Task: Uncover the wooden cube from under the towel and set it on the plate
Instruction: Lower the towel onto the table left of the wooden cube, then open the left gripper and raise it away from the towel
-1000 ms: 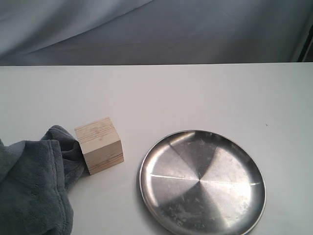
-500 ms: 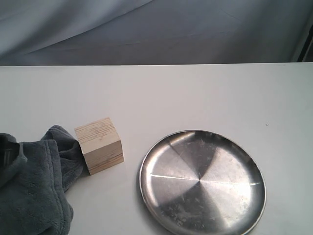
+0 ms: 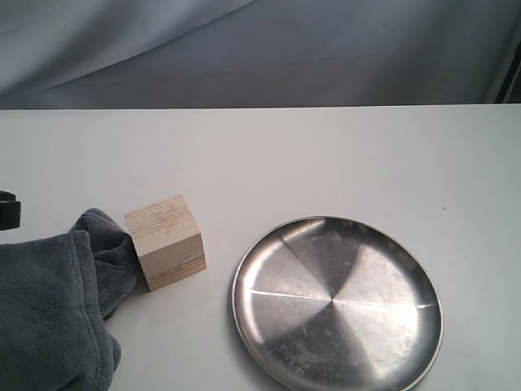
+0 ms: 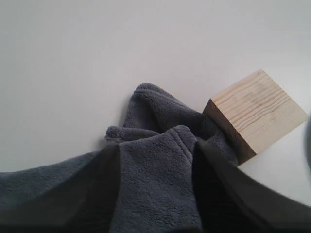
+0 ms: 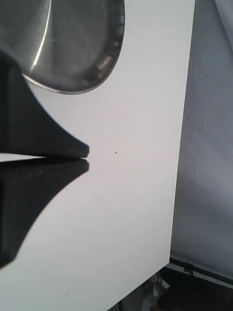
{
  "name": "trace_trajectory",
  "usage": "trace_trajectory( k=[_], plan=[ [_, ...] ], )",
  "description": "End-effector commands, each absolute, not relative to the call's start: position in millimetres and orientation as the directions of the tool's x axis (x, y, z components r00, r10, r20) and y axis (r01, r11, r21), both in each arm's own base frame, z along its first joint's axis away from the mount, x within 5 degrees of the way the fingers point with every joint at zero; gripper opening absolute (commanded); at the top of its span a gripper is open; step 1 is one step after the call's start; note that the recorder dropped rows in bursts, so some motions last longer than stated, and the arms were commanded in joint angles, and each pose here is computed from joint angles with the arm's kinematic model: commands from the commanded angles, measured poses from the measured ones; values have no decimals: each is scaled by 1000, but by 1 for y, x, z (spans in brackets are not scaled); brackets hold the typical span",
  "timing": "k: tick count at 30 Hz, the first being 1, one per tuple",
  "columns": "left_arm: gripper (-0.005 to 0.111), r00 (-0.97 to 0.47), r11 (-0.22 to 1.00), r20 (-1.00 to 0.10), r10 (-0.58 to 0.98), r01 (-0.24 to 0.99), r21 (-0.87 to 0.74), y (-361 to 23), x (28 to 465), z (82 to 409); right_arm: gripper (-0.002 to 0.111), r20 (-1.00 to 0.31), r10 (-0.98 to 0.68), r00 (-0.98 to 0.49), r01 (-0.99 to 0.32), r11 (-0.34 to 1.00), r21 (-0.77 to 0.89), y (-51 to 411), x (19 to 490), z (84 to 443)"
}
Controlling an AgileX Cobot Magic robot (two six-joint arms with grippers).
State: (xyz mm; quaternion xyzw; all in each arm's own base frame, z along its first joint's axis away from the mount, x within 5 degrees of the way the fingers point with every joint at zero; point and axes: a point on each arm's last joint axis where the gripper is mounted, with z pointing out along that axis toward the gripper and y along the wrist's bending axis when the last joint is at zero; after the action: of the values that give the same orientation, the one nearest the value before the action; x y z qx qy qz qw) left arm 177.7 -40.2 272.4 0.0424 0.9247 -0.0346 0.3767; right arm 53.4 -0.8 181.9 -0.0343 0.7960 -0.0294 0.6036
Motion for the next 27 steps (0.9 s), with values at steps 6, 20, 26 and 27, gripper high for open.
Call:
trace_trajectory(
  k=[6,20,26,27],
  plan=[
    [2,-781,992,-624,26,97,-80,-48,189,227,0,-962,-90,-257,-22,996,-87,-1,53,182],
    [0,-896,994,-439,63,94,-49,-55,209,177,0,-962,-90,-257,-22,996,-87,-1,53,182],
    [0,-930,995,-359,71,90,-35,-56,214,157,0,-962,-90,-257,-22,996,-87,-1,53,182],
    [0,-933,996,-352,69,87,-36,-56,214,155,0,-962,-90,-257,-22,996,-87,-1,53,182]
  ],
)
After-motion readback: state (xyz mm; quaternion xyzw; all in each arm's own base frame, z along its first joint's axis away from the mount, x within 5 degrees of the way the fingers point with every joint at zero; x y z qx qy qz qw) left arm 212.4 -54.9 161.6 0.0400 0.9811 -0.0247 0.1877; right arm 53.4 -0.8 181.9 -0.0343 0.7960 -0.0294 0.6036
